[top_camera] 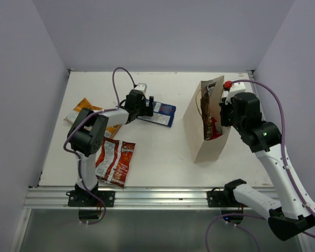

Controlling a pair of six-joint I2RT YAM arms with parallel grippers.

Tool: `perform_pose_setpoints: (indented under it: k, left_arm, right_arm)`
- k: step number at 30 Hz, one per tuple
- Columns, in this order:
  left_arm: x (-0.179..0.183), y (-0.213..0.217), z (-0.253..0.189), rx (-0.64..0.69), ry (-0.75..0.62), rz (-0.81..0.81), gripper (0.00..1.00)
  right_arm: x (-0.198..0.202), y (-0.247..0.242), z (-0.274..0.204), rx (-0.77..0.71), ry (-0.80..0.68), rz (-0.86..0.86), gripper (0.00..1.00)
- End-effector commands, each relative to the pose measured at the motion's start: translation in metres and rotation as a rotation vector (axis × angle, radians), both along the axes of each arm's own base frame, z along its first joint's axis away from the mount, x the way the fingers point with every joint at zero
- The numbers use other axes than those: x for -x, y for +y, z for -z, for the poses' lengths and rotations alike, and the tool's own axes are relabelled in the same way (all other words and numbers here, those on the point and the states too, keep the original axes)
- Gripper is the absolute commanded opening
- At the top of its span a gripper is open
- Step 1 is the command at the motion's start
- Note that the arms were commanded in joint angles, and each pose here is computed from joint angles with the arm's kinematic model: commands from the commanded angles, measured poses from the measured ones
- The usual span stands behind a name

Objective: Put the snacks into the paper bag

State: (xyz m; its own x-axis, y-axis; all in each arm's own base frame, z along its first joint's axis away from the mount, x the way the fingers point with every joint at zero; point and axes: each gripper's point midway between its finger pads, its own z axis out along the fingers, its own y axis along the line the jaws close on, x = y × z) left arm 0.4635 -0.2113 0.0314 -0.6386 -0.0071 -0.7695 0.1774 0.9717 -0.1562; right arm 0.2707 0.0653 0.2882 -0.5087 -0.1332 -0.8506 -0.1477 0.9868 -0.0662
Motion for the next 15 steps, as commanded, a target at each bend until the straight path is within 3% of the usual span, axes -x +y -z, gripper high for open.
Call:
perform_pose_setpoints:
  k: [1,8,10,11,13,14,15]
  left_arm:
    - [-0.014,0.001,0.004,-0.035,-0.002,-0.009,1.0]
    - [-0.011,-0.006,0.018,-0.015,0.027,0.024,0.97]
    - [-0.009,-0.008,0.023,-0.012,0.038,0.032,0.69]
    - [-0.009,-0.008,0.025,-0.011,0.042,0.033,0.47]
    - [-0.008,-0.01,0.027,-0.004,0.048,0.044,0.26]
    - [-0.007,-0.011,0.028,-0.003,0.052,0.047,0.05]
    - [-0.006,-0.012,0.028,0.0,0.055,0.051,0.0]
  right_arm:
    - [-0.002,0.001,-0.001,0.011,-0.004,-0.007,0.04]
    - [-0.001,0.0,0.0,0.013,-0.003,-0.005,0.04]
    - [-0.001,0.0,0.0,0.013,-0.003,-0.005,0.04]
    - [-0.001,0.0,0.0,0.013,-0.003,-0.005,0.04]
    - [-0.001,0.0,-0.001,0.014,-0.005,-0.004,0.04]
    - [-0.001,0.0,-0.001,0.014,-0.007,-0.002,0.04]
    - [-0.001,0.0,-0.001,0.014,-0.007,-0.002,0.04]
